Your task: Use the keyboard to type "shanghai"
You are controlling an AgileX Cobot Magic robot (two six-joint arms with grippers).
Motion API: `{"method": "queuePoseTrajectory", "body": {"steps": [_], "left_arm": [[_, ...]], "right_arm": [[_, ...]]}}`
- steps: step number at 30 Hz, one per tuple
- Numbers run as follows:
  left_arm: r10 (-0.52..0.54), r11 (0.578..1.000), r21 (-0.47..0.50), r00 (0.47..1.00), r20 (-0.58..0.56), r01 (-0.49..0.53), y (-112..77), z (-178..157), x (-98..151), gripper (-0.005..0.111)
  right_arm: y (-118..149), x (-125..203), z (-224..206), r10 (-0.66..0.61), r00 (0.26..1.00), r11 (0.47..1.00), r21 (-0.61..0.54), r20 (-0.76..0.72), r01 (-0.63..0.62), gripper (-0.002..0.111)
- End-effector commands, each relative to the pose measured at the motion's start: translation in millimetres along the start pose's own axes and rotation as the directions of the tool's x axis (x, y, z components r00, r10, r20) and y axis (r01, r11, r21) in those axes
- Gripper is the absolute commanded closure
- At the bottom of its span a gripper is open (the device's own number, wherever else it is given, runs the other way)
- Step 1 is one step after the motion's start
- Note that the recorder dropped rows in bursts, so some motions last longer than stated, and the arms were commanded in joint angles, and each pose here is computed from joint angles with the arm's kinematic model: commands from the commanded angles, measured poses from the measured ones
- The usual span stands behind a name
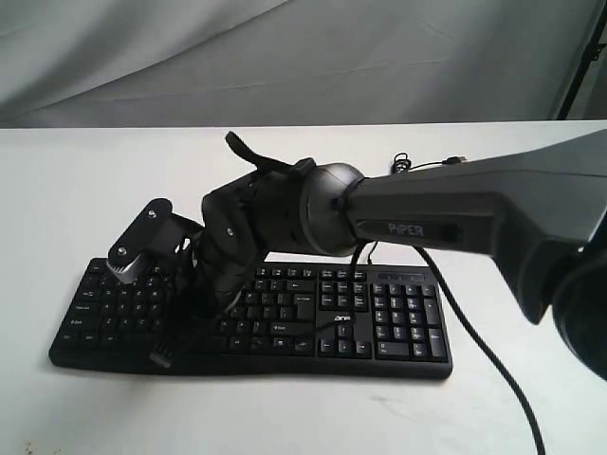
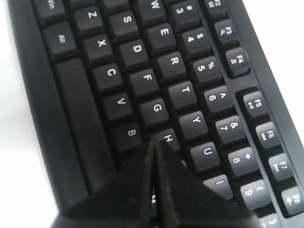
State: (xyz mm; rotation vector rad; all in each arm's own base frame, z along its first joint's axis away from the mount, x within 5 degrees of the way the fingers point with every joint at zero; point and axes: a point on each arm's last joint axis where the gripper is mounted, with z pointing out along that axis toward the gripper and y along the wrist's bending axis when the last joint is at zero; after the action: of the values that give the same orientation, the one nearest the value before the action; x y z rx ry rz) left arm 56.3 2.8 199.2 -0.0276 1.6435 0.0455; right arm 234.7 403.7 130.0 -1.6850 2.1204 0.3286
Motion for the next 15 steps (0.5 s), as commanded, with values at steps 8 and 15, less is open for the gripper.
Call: {"method": "queuePoseTrajectory", "body": {"steps": [8, 15], "left_arm": [[-0.004, 1.000, 0.007, 1.000, 0.006, 0.004, -0.4, -0.1, 0.0, 0.107], [-0.004, 1.000, 0.007, 1.000, 0.006, 0.004, -0.4, -0.1, 0.0, 0.107]], "right_arm": [[-1.4, 6.2, 0.2, 0.007, 1.000, 1.000, 0.023, 0.027, -0.008, 0.108], [-1.3, 6.6, 0.5, 0.005, 1.000, 1.000, 0.021, 0.024, -0.006, 0.108]]}}
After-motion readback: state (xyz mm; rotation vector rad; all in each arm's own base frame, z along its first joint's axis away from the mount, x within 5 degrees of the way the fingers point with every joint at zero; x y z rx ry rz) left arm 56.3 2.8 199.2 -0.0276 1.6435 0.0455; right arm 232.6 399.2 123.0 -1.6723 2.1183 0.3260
